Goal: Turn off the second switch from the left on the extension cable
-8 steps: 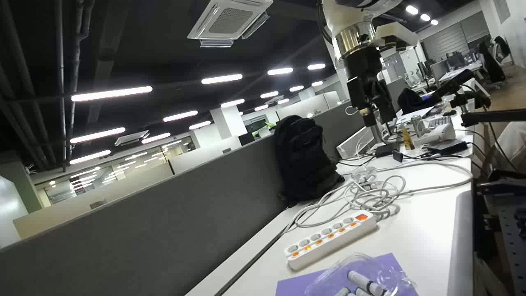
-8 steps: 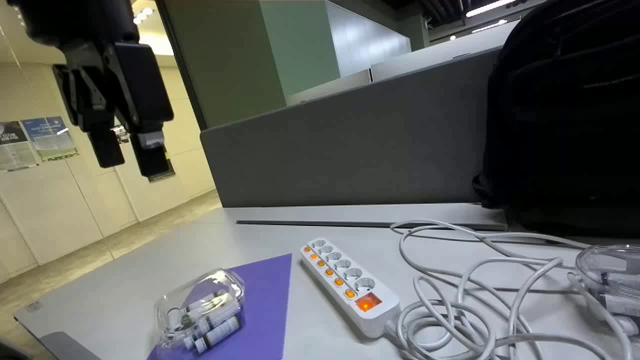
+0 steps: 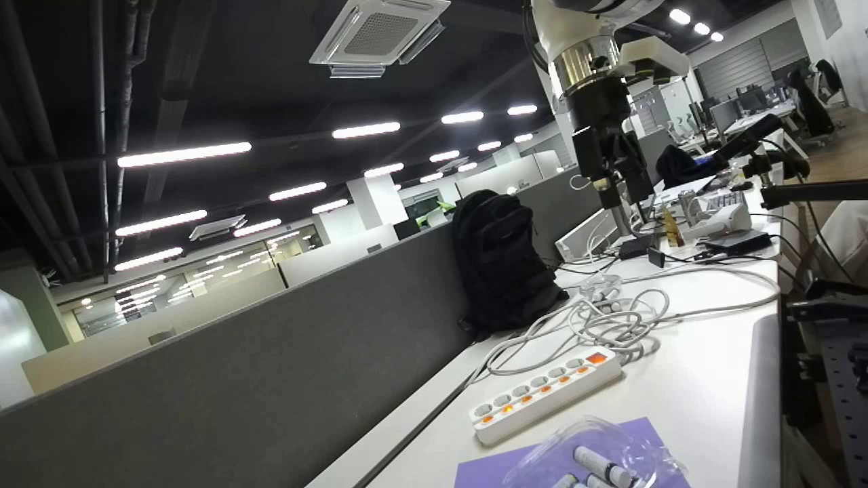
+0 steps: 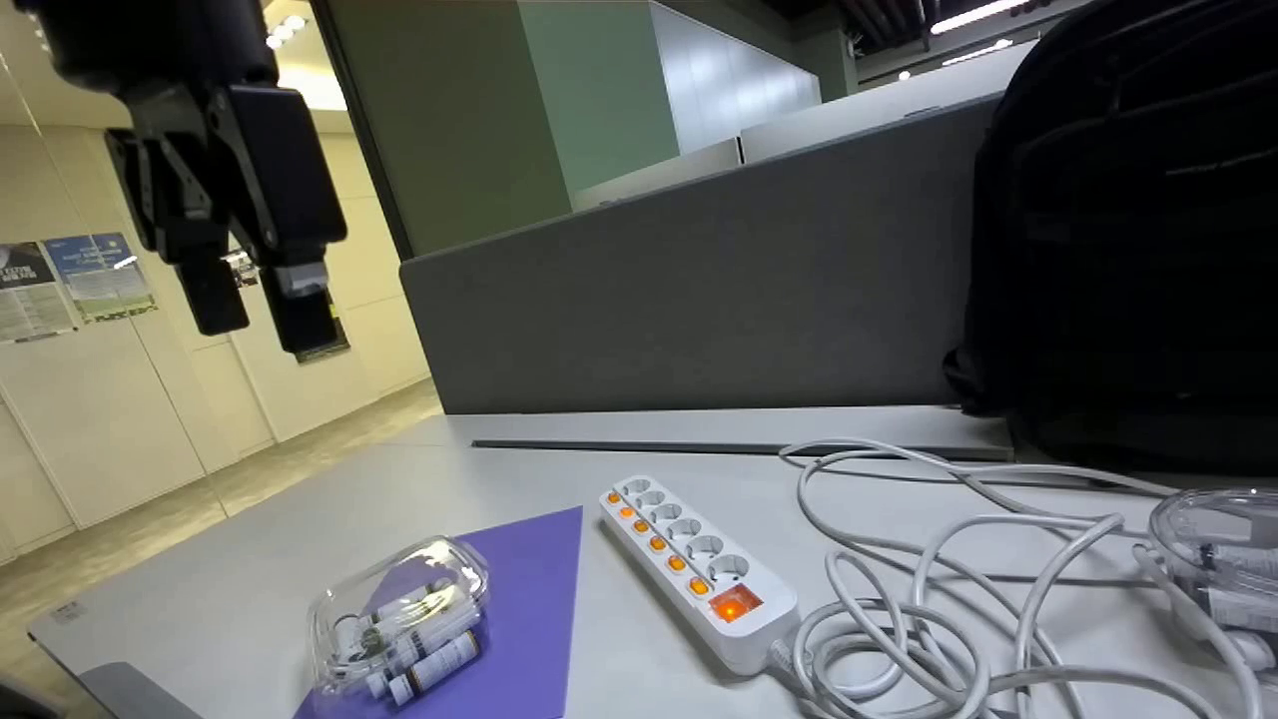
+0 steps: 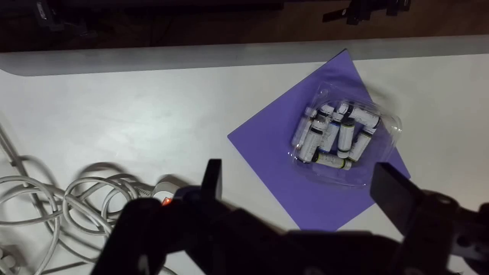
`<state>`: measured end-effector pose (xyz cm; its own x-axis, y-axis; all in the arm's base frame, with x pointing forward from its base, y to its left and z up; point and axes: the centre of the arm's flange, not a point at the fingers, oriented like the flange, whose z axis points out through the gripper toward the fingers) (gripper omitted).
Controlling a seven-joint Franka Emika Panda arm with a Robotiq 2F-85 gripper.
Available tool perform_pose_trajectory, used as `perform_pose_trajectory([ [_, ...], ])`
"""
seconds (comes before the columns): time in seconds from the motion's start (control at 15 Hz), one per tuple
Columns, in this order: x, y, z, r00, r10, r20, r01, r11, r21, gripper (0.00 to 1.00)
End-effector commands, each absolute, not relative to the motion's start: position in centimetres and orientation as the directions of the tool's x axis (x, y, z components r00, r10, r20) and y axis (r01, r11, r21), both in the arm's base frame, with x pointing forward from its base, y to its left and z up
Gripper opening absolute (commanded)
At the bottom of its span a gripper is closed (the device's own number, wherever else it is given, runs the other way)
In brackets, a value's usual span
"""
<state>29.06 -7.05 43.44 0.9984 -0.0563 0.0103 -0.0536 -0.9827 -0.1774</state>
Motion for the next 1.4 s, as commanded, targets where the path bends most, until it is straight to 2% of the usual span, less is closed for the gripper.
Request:
perform_pose_trajectory([
  [0.0,29.1,-7.1,43.4,0.998,-0.056,0.01,-0.053,-0.983,-0.177,1.0],
  [0.47,29.5,-7.1,43.3,0.997,-0.067,0.045,-0.059,-0.986,-0.153,1.0],
  [0.87,35.6,-9.6,41.2,0.964,-0.112,0.242,-0.085,-0.989,-0.117,1.0],
  [1.2,41.2,-10.9,37.4,0.933,-0.13,0.335,-0.108,-0.991,-0.083,1.0],
  [1.27,42.4,-11.0,36.2,0.935,-0.135,0.327,-0.113,-0.99,-0.086,0.79],
  [1.33,43.2,-11.0,35.2,0.939,-0.139,0.314,-0.116,-0.989,-0.091,0.73],
])
